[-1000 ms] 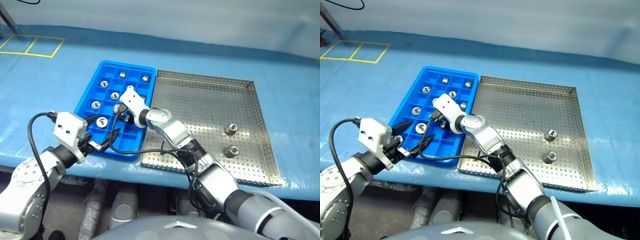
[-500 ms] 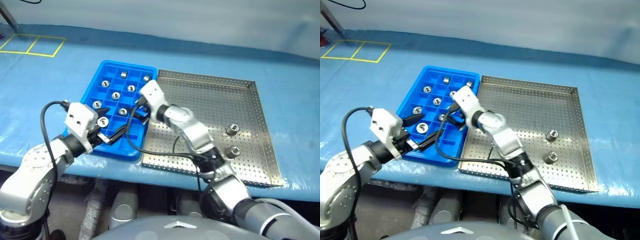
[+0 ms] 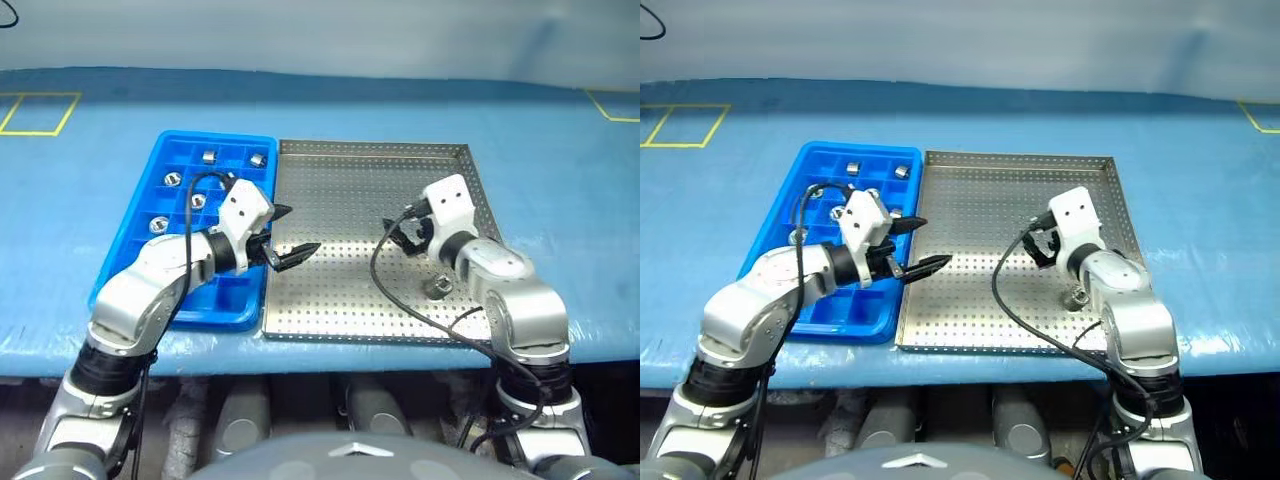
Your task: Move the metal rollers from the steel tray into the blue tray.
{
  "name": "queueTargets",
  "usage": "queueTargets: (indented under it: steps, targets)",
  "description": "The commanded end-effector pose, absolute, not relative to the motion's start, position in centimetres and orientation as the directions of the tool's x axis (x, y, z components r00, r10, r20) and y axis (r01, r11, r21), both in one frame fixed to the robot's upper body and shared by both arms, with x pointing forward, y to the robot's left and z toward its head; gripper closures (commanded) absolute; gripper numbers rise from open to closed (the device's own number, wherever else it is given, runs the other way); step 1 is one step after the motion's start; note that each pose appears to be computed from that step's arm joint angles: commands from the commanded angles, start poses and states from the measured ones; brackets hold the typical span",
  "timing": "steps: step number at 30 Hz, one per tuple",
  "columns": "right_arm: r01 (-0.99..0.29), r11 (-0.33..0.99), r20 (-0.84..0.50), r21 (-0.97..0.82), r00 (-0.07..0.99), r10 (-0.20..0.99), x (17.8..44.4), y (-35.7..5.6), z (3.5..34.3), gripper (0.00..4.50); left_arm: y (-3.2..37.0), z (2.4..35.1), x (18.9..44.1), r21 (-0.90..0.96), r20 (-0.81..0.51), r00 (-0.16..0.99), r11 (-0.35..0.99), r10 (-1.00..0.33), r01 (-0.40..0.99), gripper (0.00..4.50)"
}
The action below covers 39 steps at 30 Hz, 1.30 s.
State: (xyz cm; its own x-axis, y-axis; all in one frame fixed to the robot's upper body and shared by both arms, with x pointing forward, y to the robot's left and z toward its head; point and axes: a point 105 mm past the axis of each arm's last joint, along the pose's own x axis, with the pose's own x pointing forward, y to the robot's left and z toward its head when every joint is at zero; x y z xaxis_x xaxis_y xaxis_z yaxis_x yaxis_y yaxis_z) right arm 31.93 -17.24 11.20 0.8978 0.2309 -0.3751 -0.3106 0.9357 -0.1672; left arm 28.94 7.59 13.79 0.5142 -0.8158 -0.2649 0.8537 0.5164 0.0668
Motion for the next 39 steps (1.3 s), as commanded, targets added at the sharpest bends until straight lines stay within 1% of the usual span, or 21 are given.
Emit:
queueTargets:
  steps: [1,8,12,24,26,28,31,33,36,37,39]
  targets:
    - [-0.248,0.959,-0.391,-0.138,0.903,0.178,31.7,-18.9,11.4,0.18,5.8,14.2,28.6,0.094,-0.253,0.440,0.431,-0.862,0.898,0.00]
    - [-0.213,0.975,-0.459,-0.057,0.873,0.164,31.6,-19.2,10.1,0.18,5.2,14.1,28.4,0.086,-0.255,0.404,0.396,-0.878,0.914,0.00]
    - [-0.182,0.983,-0.490,-0.039,0.861,0.140,31.7,-19.8,9.2,0.18,5.3,13.9,28.1,0.087,-0.264,0.397,0.388,-0.879,0.917,0.00]
    - [-0.130,0.991,-0.503,-0.034,0.859,0.095,32.5,-21.0,8.2,0.18,5.4,13.7,27.6,0.082,-0.270,0.395,0.388,-0.878,0.918,0.00]
    - [-0.127,0.991,-0.494,-0.035,0.864,0.093,32.8,-21.0,8.2,0.57,5.4,13.7,27.7,0.082,-0.267,0.400,0.393,-0.877,0.916,0.00]
    - [-0.129,0.991,-0.485,-0.039,0.870,0.095,33.1,-20.9,8.2,1.07,5.5,13.7,27.7,0.083,-0.267,0.402,0.395,-0.876,0.915,0.00]
    - [-0.127,0.991,-0.480,-0.035,0.872,0.094,33.3,-20.8,8.2,2.15,5.5,13.7,27.7,0.083,-0.266,0.404,0.397,-0.875,0.914,0.00]
    - [-0.134,0.990,-0.473,-0.038,0.875,0.100,33.3,-20.7,8.5,2.74,5.6,13.7,27.7,0.085,-0.265,0.409,0.401,-0.873,0.912,0.00]
    - [-0.172,0.984,-0.457,-0.044,0.880,0.133,33.2,-20.0,9.2,2.79,5.8,13.8,27.7,0.088,-0.263,0.416,0.408,-0.870,0.909,0.00]
    - [-0.205,0.978,-0.443,-0.042,0.881,0.166,33.1,-19.3,9.7,2.79,5.9,13.9,27.7,0.088,-0.259,0.421,0.413,-0.869,0.907,0.00]
    - [-0.330,0.942,-0.374,-0.056,0.882,0.287,32.9,-16.5,11.5,2.79,6.4,14.2,27.7,0.088,-0.242,0.445,0.438,-0.862,0.895,0.00]
